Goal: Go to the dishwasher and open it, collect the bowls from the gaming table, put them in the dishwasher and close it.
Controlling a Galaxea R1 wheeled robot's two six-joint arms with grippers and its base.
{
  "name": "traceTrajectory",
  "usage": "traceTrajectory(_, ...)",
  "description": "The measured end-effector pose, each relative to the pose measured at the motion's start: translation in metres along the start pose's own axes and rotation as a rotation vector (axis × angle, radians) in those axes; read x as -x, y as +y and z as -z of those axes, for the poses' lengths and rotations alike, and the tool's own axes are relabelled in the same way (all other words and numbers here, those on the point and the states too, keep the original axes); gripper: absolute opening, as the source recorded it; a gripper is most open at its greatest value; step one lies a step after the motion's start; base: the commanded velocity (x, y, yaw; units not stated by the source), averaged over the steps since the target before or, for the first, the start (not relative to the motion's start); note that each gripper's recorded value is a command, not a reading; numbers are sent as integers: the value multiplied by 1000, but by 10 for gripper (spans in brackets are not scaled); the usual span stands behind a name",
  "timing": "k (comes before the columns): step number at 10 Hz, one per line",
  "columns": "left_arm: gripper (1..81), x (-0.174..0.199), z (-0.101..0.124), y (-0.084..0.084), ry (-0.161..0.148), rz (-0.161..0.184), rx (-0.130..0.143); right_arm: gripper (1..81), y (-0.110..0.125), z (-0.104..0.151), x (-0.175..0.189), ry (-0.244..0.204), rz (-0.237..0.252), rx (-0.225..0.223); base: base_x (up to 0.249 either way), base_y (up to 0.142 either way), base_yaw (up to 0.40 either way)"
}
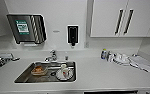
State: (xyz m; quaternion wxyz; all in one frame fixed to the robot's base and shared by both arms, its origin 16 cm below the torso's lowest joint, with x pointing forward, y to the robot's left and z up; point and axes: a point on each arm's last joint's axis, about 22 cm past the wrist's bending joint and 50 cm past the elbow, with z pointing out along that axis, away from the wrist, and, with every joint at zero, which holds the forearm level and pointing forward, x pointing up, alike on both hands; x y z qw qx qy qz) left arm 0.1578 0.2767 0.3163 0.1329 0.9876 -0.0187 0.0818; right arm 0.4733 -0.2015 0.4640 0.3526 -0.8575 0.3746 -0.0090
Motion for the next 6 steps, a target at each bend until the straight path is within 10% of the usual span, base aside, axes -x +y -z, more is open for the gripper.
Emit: traceTrajectory(6, 811, 0, 1, -3, -2, -1, -4, 811, -19, 1, 2, -21, -24, -29, 0, 0, 0)
